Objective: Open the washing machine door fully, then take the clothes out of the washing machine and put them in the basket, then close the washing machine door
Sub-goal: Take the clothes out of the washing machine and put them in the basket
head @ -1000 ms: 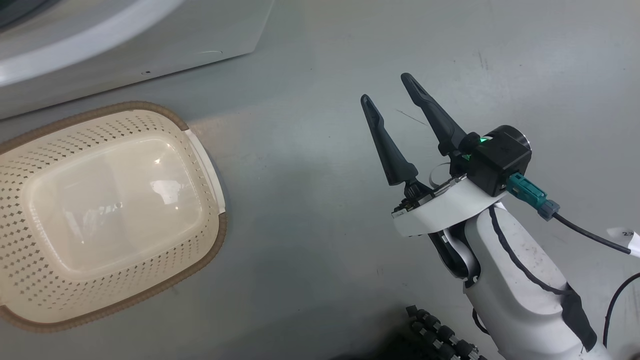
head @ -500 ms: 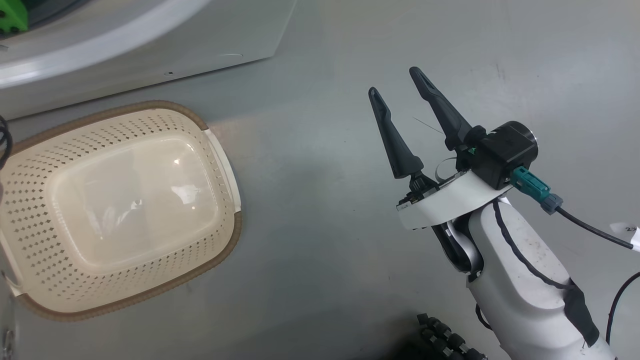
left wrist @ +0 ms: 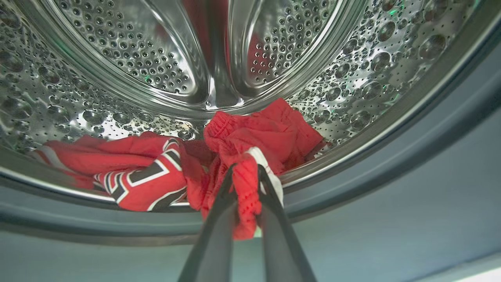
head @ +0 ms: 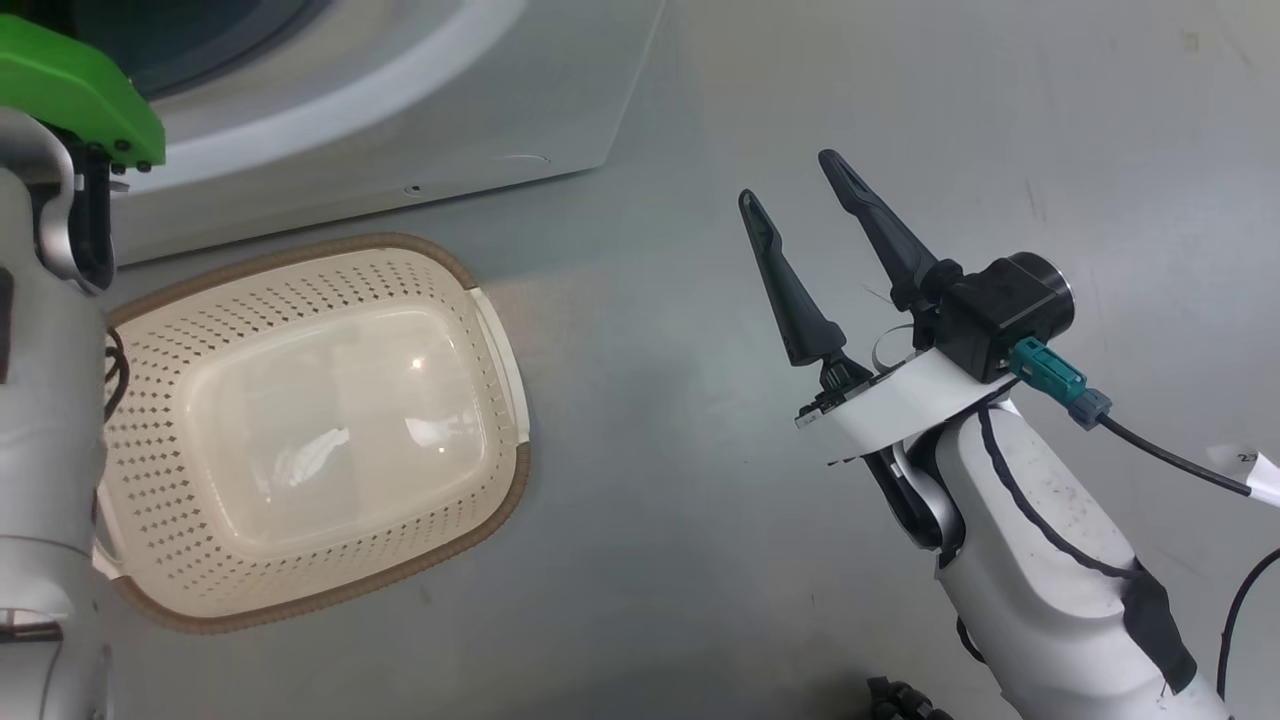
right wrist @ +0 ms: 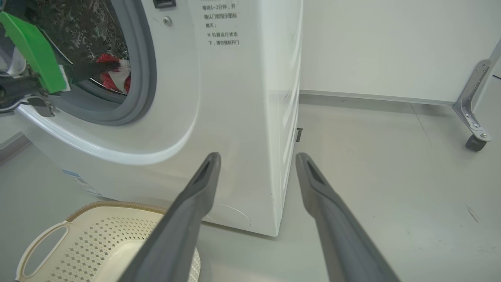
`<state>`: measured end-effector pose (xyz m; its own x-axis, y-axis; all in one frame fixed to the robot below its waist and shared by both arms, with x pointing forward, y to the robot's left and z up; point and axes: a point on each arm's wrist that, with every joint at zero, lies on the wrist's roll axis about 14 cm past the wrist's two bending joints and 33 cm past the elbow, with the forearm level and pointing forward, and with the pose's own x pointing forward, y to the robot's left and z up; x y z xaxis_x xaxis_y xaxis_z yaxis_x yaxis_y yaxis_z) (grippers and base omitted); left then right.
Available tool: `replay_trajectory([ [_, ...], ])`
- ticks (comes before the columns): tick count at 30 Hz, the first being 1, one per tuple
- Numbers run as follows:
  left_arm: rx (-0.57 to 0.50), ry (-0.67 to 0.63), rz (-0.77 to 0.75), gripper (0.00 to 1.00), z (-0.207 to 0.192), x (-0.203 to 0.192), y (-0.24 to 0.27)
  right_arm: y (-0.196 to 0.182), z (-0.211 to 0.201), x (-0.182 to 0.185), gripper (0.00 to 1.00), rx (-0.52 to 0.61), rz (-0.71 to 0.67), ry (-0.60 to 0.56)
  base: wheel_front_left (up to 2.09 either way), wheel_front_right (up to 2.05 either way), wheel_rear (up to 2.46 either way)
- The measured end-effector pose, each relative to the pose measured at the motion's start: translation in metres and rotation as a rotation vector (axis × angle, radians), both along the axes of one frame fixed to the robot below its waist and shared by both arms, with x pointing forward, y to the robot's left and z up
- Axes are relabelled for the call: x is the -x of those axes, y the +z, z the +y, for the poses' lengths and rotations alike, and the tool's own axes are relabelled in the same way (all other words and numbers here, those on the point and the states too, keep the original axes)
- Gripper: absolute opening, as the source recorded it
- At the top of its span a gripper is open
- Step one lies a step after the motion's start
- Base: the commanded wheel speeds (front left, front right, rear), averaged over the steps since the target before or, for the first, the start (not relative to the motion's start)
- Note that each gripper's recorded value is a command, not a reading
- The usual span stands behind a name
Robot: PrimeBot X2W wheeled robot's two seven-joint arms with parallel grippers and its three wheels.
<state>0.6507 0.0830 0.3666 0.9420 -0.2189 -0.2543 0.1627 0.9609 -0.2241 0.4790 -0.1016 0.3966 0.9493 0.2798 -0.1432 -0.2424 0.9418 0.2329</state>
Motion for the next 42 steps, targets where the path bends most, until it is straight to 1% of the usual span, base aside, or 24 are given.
replay_trajectory([
  [5, 0.012, 0.013, -0.052, 0.0, 0.005, 0.015, 0.016, 0.01, 0.004, 0.002, 1.0, -0.002, -0.018, 0.01, 0.0, 0.0, 0.0],
  [10, 0.022, 0.019, -0.078, 0.0, 0.01, 0.032, 0.031, 0.014, 0.009, 0.013, 1.0, -0.007, -0.013, 0.017, 0.0, 0.0, 0.0],
  [18, 0.039, 0.03, -0.178, 0.0, 0.016, 0.053, 0.078, 0.029, 0.012, 0.026, 1.0, -0.016, -0.032, 0.018, 0.0, 0.0, 0.0],
  [26, 0.032, 0.057, -0.451, 0.0, 0.029, 0.065, 0.178, 0.049, 0.018, 0.034, 1.0, -0.029, -0.075, 0.031, 0.0, 0.0, 0.0],
  [29, 0.029, 0.085, -0.514, 0.0, 0.037, 0.075, 0.2, 0.055, 0.021, 0.037, 1.0, -0.033, -0.089, 0.037, 0.0, 0.0, 0.0],
  [30, 0.029, 0.085, -0.514, 0.0, 0.037, 0.075, 0.2, 0.055, 0.021, 0.037, 1.0, -0.033, -0.089, 0.037, 0.0, 0.0, 0.0],
  [36, 0.013, 0.098, -0.648, 0.0, 0.042, 0.096, 0.243, 0.061, 0.024, 0.043, 1.0, -0.039, -0.098, 0.044, 0.0, 0.0, 0.0],
  [42, 0.022, 0.103, -0.767, 0.0, 0.042, 0.118, 0.279, 0.066, 0.022, 0.044, 1.0, -0.04, -0.112, 0.036, 0.0, 0.0, 0.0],
])
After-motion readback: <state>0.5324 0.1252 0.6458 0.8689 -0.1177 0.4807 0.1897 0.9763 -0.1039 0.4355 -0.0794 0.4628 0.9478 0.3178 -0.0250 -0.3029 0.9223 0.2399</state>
